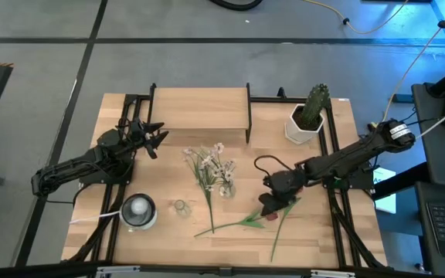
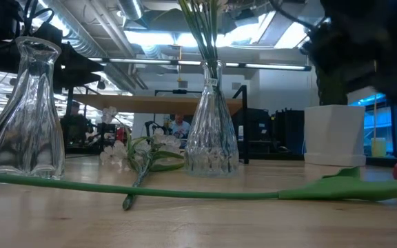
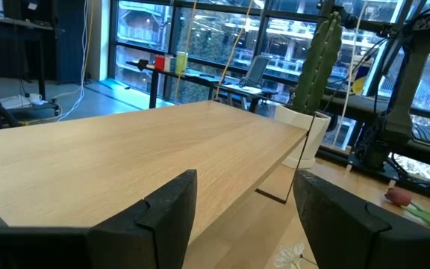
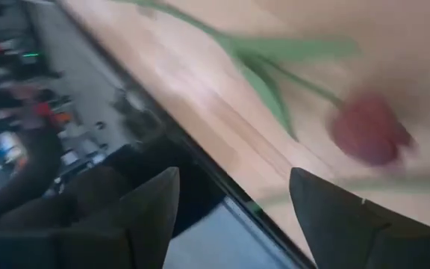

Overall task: Pick and place flowers into a vace then onto a shelf
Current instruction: Put the right red flower into the right transparent vase

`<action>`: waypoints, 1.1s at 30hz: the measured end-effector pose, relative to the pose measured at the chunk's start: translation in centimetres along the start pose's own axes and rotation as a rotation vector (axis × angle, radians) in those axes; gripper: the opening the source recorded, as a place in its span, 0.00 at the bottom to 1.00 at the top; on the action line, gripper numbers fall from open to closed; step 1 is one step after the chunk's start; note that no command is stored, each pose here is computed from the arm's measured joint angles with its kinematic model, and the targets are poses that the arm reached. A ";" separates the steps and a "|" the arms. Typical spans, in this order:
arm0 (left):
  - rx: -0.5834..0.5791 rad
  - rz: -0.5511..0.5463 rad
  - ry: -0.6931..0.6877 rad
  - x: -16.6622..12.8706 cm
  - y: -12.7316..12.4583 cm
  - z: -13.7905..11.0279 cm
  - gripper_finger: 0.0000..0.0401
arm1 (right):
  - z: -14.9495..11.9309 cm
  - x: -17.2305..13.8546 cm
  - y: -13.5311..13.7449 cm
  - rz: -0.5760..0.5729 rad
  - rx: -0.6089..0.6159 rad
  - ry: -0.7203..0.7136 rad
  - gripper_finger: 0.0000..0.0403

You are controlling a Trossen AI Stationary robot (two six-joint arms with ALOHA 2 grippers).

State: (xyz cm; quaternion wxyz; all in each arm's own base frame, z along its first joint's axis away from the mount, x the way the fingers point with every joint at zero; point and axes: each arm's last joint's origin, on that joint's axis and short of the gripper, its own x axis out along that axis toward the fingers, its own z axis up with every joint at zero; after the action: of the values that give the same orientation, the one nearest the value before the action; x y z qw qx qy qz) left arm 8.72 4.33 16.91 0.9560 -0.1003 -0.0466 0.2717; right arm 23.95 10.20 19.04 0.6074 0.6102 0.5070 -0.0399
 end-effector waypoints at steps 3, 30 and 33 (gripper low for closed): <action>-0.013 0.000 0.000 0.0 0.0 0.0 0.54 | -1.0 0.0 -0.7 -0.076 0.083 0.023 0.61; -0.169 -0.007 0.002 0.0 0.0 0.0 0.54 | -4.5 -3.0 -4.1 -0.643 0.478 -0.548 0.50; -0.169 -0.004 0.001 0.0 0.0 0.0 0.54 | -4.3 -2.2 -4.4 -0.672 0.504 -0.571 0.51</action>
State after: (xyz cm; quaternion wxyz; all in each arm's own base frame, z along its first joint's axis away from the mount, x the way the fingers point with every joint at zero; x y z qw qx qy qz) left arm 8.73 4.32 16.90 0.9448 -0.1805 -0.0689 0.2647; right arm 17.53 11.17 18.51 0.5093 0.5057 0.4637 -0.5194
